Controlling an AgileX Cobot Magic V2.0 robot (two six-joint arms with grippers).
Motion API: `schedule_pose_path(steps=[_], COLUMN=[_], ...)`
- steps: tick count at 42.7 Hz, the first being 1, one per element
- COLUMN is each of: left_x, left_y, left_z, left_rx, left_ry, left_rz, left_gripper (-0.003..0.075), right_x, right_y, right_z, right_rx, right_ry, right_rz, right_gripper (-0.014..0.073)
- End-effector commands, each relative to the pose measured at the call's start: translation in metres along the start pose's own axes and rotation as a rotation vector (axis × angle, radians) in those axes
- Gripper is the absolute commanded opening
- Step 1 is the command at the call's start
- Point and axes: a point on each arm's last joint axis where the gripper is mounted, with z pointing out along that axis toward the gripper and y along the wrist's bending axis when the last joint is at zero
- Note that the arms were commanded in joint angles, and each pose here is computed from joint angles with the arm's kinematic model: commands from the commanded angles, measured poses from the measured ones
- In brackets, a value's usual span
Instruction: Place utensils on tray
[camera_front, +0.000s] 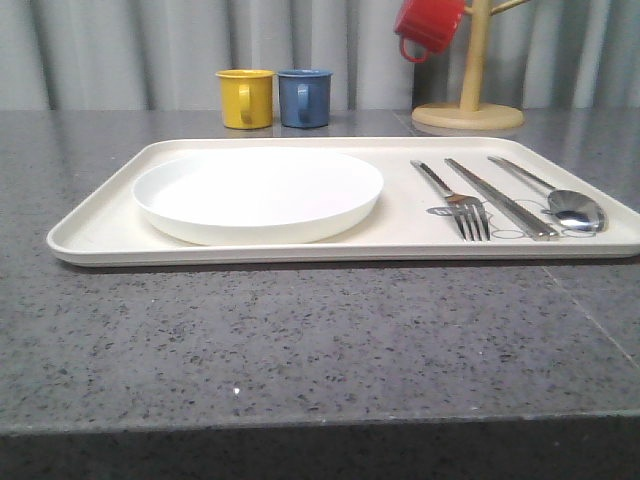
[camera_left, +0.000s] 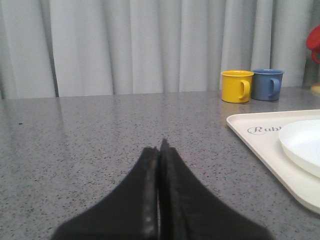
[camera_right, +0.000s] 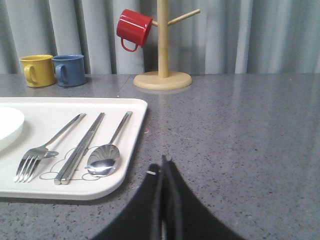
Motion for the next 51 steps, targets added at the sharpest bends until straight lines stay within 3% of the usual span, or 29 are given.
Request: schedule_pose_path(steps=[1,51], left_x=[-0.0032,-0.0032], left_y=[0.0008,0.0008], left_z=[-0.0016,-0.0016], left_rx=[-0.011,-0.011], left_ry=[-0.08,-0.08], left_rz=[-0.016,-0.016], left_gripper=[-0.002,-0.002], right_x=[-0.0089,-0.0126], right_y=[-0.001,-0.0014], right_z=[-0.0016,-0.0021], right_rx=[0.011,0.027], right_ry=[-0.103,-0.145], right_rz=[-0.005,0.027], right_gripper=[-0.0066,-0.0066])
